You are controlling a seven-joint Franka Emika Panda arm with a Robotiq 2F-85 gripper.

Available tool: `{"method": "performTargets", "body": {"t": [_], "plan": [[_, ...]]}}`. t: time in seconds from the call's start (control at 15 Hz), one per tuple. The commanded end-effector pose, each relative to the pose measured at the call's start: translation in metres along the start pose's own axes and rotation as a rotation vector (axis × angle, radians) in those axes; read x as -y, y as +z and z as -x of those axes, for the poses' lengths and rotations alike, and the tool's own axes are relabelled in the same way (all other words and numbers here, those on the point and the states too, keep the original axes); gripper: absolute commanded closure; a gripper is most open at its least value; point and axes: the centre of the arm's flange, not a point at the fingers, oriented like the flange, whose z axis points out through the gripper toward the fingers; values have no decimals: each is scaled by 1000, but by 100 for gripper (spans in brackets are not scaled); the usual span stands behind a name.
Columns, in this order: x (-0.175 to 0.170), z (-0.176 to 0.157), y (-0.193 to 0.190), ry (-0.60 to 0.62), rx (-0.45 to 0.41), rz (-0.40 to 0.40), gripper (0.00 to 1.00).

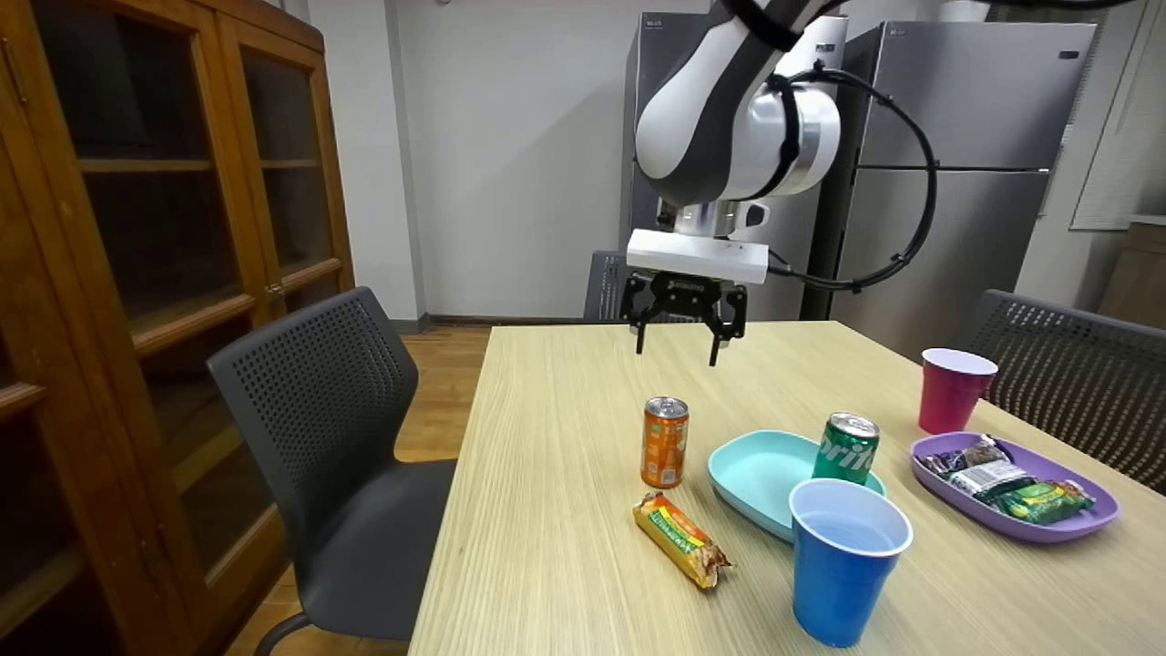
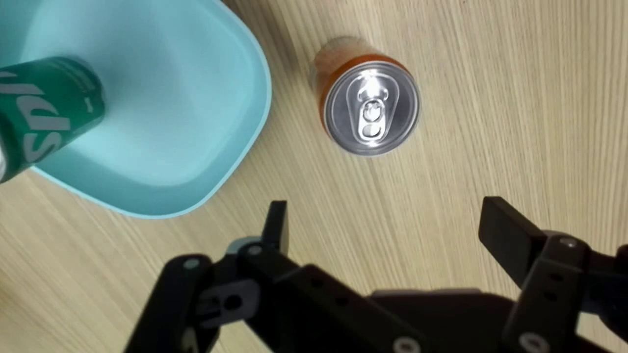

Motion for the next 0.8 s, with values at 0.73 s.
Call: {"method": "performTargets", "body": {"t": [0.73], "plan": [[21,-7,43,-221,87,61,0]]}}
